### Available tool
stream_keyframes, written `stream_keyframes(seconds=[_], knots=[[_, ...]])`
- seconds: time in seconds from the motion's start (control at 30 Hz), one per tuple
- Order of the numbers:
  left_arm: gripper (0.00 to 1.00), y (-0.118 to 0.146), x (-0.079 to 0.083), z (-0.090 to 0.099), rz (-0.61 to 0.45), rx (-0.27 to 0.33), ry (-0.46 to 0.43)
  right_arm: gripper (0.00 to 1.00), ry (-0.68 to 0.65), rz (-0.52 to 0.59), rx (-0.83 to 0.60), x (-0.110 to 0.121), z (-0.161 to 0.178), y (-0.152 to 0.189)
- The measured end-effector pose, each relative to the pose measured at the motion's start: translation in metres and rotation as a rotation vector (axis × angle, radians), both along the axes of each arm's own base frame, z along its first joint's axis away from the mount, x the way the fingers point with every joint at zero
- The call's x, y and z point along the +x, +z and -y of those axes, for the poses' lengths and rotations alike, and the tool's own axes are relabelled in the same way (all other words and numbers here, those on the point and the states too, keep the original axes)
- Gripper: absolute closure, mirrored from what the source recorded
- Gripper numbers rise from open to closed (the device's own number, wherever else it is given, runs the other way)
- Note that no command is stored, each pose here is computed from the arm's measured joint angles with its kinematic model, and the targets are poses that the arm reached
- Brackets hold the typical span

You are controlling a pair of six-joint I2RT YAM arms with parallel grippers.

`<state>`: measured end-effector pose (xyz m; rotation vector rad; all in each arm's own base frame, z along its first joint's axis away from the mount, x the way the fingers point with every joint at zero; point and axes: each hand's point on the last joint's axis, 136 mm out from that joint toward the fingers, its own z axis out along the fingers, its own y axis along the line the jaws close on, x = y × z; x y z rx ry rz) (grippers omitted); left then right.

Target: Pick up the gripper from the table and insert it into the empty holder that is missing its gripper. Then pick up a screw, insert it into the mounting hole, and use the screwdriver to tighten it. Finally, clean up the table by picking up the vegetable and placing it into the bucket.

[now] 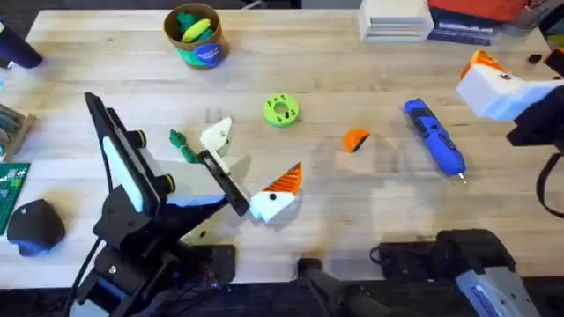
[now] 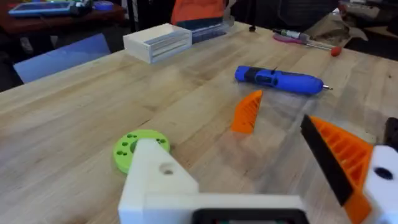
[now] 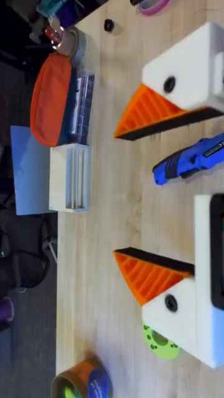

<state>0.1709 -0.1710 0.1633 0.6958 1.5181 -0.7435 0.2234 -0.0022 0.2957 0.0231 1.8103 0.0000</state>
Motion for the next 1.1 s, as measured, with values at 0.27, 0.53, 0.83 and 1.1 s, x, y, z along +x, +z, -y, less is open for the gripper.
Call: stream_keyframes(seconds=[0.27,0.53,0.83,1.1], knots=[[0.015,0.000,0.001,-0.001,0.000,0.001,0.008,0.009,0.007,-0.023,0.025,-0.001,-0.002,-0.005],[0.015,0.000,-0.001,0.001,-0.020,-0.015,-0.006,0.008,0.126,-0.176,0.101,0.010,-0.026,-0.033],[0.015,0.000,-0.007,0.005,-0.029,-0.023,-0.051,0.007,0.392,-0.553,-0.030,0.009,-0.076,-0.061],[0.015,0.000,-0.008,0.006,-0.030,-0.023,-0.056,0.007,0.531,-0.834,-0.113,0.002,-0.106,-0.108]])
